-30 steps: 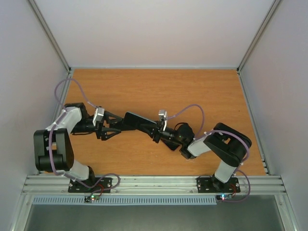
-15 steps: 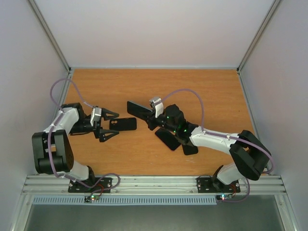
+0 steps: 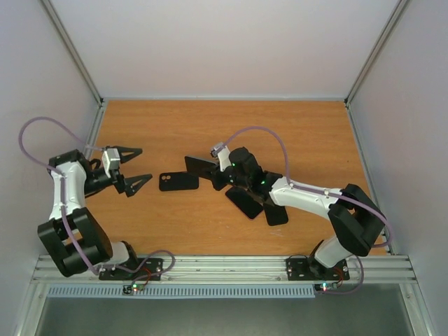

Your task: Put the phone into the phone case

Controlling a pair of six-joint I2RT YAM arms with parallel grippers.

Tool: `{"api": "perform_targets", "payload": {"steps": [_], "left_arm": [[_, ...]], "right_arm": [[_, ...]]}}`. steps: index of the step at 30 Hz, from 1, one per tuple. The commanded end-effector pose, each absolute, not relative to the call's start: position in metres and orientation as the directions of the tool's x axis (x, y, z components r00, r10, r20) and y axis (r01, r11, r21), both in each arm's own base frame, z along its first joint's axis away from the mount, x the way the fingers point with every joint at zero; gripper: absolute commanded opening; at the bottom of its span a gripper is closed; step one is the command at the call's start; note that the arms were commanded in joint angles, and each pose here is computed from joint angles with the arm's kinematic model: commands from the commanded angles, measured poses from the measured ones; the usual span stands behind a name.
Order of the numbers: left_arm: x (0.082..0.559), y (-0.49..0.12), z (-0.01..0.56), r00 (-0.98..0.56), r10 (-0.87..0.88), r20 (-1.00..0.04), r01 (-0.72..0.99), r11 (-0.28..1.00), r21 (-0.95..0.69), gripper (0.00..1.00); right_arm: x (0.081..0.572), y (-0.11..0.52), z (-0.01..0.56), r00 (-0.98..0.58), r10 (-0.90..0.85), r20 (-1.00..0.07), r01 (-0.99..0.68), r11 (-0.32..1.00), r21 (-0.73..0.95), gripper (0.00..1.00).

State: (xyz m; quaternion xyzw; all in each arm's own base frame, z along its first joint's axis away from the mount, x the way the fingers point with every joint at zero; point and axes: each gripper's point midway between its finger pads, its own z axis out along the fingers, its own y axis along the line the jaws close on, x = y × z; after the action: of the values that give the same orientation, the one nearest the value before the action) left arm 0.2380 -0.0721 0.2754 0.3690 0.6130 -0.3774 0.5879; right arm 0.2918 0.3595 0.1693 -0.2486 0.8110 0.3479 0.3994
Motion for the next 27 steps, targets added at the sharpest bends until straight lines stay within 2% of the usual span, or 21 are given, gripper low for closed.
{"api": "perform_targets", "payload": {"steps": [1, 4, 6, 7, 9, 12, 13, 16, 18, 24, 27], "left_arm": [[0.223, -0.079, 0.294, -0.214, -0.050, -0.975, 0.875, 0.434, -0.214, 0.99], [0.201, -0.090, 0.289, -0.134, 0.134, -0.982, 0.906, 0.417, -0.067, 0.99], [0.196, -0.099, 0.274, -0.161, 0.288, -0.944, 0.905, 0.424, -0.025, 0.99], [0.188, -0.110, 0.265, -0.135, 0.378, -0.916, 0.920, 0.390, 0.025, 0.99], [0.195, -0.113, 0.262, -0.057, 0.459, -0.887, 0.888, 0.429, 0.164, 0.99], [0.223, -0.105, 0.280, -0.142, 0.340, -0.930, 0.800, 0.593, 0.094, 0.99], [0.238, -0.099, 0.282, -0.207, 0.260, -0.943, 0.751, 0.660, 0.017, 0.99], [0.282, -0.080, 0.272, -0.229, 0.107, -0.968, 0.621, 0.781, -0.061, 0.99], [0.303, -0.070, 0.257, -0.291, -0.009, -0.957, 0.541, 0.823, -0.173, 0.99], [0.347, -0.040, 0.208, -0.395, -0.021, -0.919, 0.383, 0.905, -0.186, 0.98], [0.354, -0.033, 0.196, -0.357, -0.016, -0.934, 0.351, 0.924, -0.150, 0.95]], "right_arm": [[0.296, 0.378, 0.212, -0.488, -0.063, -0.871, -0.738, 0.562, 0.373, 0.01], [0.293, 0.384, 0.215, -0.486, -0.066, -0.872, -0.749, 0.546, 0.376, 0.01], [0.291, 0.388, 0.219, -0.479, -0.065, -0.875, -0.756, 0.537, 0.374, 0.01], [0.290, 0.389, 0.221, -0.474, -0.064, -0.878, -0.761, 0.532, 0.372, 0.01], [0.288, 0.391, 0.224, -0.469, -0.058, -0.882, -0.767, 0.522, 0.373, 0.01], [0.286, 0.391, 0.223, -0.469, -0.063, -0.881, -0.770, 0.516, 0.374, 0.01], [0.287, 0.392, 0.222, -0.473, -0.067, -0.878, -0.770, 0.517, 0.375, 0.01], [0.290, 0.393, 0.215, -0.501, -0.081, -0.862, -0.759, 0.520, 0.392, 0.01], [0.293, 0.392, 0.212, -0.525, -0.071, -0.848, -0.748, 0.514, 0.420, 0.01], [0.306, 0.395, 0.191, -0.635, -0.060, -0.770, -0.706, 0.449, 0.548, 0.01], [0.312, 0.396, 0.181, -0.707, -0.052, -0.705, -0.659, 0.411, 0.630, 0.01]]}}
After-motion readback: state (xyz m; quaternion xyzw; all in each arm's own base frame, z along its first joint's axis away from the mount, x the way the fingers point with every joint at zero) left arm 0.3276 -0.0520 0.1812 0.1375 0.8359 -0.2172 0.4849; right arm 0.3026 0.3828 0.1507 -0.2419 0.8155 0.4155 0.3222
